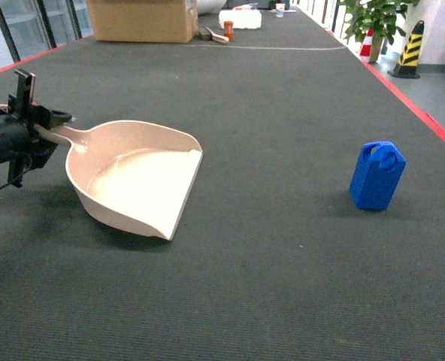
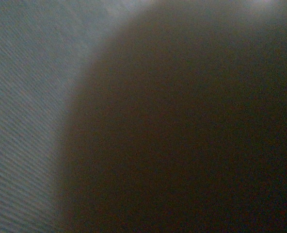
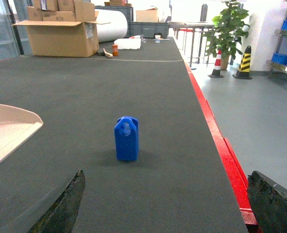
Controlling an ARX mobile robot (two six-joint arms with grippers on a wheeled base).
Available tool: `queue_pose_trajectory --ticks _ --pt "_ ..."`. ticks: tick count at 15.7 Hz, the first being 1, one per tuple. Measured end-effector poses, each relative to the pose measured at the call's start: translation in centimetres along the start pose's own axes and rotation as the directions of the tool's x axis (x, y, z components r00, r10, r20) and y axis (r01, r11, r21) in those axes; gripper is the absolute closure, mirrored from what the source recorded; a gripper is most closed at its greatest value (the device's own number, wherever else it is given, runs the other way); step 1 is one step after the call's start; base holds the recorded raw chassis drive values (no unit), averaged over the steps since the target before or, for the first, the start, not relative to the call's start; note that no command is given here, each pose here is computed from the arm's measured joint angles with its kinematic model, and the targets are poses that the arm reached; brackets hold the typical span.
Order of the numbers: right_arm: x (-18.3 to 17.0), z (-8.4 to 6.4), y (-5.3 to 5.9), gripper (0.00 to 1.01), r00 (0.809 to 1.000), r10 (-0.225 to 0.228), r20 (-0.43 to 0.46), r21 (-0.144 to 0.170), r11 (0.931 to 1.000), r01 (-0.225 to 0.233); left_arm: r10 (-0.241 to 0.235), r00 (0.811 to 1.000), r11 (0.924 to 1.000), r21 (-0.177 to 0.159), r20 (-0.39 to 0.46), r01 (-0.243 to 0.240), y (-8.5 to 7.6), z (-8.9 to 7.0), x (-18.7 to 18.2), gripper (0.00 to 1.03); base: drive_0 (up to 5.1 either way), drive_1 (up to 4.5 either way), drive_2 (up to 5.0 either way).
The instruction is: Place part in tray to right shelf
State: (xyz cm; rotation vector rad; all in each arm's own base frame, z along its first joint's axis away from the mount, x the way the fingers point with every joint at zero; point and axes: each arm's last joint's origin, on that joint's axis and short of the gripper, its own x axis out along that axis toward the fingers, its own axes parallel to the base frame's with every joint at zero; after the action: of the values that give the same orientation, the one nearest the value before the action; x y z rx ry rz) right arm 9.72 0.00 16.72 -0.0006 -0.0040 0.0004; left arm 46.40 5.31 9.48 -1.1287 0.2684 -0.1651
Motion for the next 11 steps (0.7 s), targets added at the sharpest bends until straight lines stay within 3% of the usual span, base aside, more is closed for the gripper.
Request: queue_pose_trajectory --ticks 1,3,5,7,9,11 --pt "0.0 0.0 0.0 0.03 1.000 0.000 0.000 0.000 1.0000 0.000 -0.014 1.000 0.9997 -0.017 0.000 0.014 -0.2 -0.3 -0.2 0.87 0.0 0.00 0.0" --pt "0.0 0.0 0.0 0.03 1.000 0.000 0.000 0.000 1.0000 0.000 -0.087 0.996 0.9961 -0.016 -0.019 0.086 -1.9 -1.2 -1.2 0.87 0.0 0.00 0.0" --pt "0.0 0.0 0.0 0.03 1.000 0.000 0.000 0.000 1.0000 0.000 -0.168 0.985 0.9856 -0.027 -0.041 0.167 -4.5 -2.8 -1.8 0.87 0.0 0.00 0.0" --pt "0.0 0.0 0.0 0.03 1.000 0.000 0.000 0.000 1.0000 0.000 -0.279 0.957 0.9601 -0.040 -0.084 0.277 -8.2 -5.2 -2.9 0.88 0.0 0.00 0.0" --pt "0.0 0.0 0.0 0.03 1.000 0.000 0.000 0.000 1.0000 0.000 -0.370 0.922 0.9289 -0.071 -0.116 0.363 -11.1 -7.5 -4.3 0.88 0.0 0.00 0.0" --pt "0.0 0.0 0.0 0.03 1.000 0.000 0.000 0.000 1.0000 0.000 -0.400 0.906 0.9156 -0.103 -0.136 0.389 -12.5 -9.2 -5.2 0.88 0.0 0.00 0.0"
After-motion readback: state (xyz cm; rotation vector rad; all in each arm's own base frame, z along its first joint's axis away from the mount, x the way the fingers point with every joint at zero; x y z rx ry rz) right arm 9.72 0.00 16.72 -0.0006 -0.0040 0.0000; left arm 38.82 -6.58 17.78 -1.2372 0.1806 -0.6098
